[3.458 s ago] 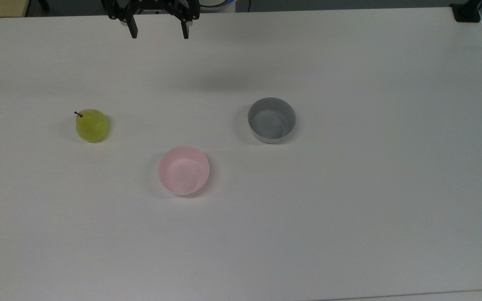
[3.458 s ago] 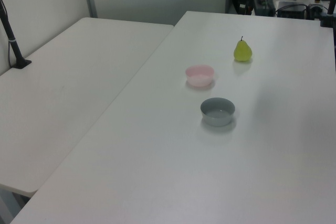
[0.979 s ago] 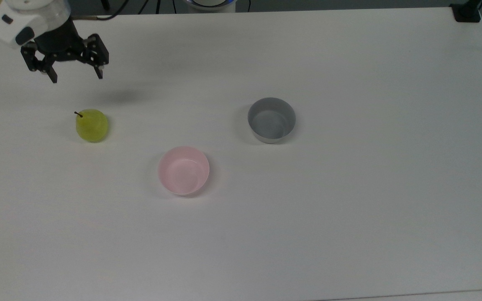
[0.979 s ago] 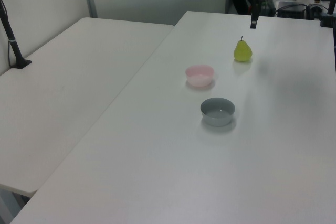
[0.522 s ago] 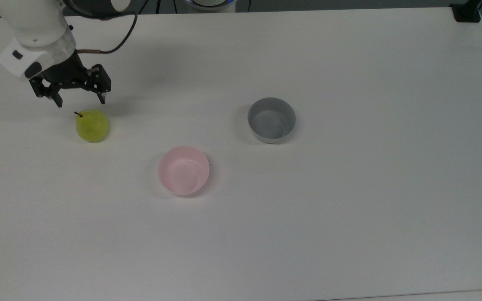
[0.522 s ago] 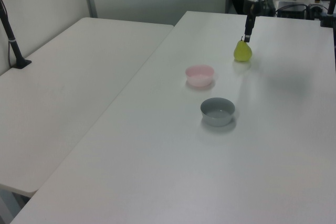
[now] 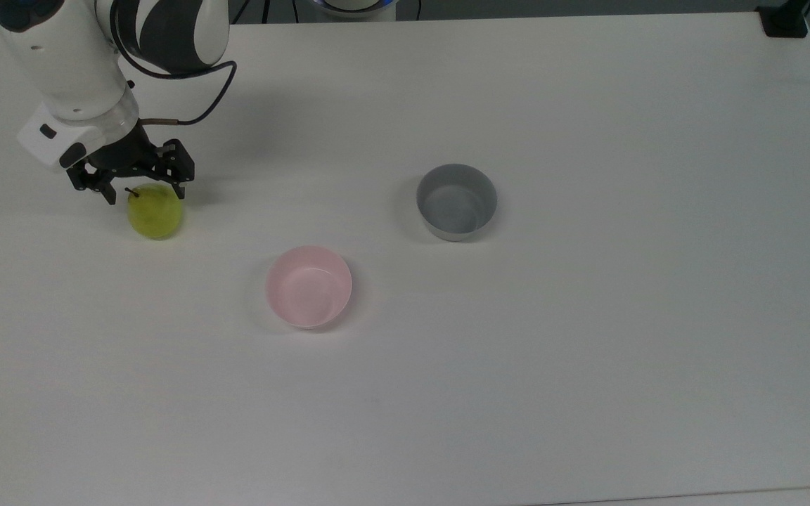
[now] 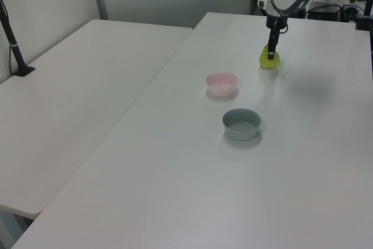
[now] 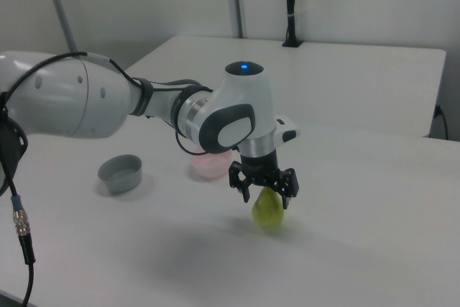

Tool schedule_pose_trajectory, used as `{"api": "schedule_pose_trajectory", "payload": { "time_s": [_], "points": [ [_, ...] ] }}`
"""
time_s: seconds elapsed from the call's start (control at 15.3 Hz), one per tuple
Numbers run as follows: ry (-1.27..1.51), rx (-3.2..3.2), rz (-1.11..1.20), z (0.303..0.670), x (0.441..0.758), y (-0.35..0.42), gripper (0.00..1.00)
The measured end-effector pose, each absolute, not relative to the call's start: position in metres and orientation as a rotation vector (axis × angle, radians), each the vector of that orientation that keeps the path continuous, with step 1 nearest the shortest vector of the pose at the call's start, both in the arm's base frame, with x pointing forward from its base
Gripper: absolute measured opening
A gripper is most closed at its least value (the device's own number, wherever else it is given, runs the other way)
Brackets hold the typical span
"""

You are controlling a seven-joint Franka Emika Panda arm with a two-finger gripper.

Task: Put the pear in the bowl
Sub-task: 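Close the gripper around the pear and lift it off the table, then carry the held pear over the pink bowl and lower it inside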

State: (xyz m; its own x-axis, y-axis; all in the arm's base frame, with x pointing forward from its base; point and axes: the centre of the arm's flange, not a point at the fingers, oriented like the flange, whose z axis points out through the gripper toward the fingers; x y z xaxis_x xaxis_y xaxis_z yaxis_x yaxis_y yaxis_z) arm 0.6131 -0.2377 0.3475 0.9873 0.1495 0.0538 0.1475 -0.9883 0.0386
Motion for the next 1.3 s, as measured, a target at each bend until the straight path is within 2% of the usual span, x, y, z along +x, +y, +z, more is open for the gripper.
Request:
{"api": "schedule_pose_trajectory", "payload": {
  "time_s": [0.2,0.33,0.39,0.72,0.91,1.3],
  "points": [
    [0.227,3.083,0.12,0.335,0.619,-0.238,0.96],
    [0.214,3.084,0.119,0.33,0.619,-0.238,0.77],
    [0.21,3.083,0.124,0.332,0.62,-0.238,0.72],
    [0.179,3.086,0.126,0.333,0.62,-0.237,0.72],
    [0.179,3.075,0.163,0.35,0.622,-0.237,0.72],
    [0.198,3.088,0.155,0.439,0.63,-0.233,0.72]
  ]
}}
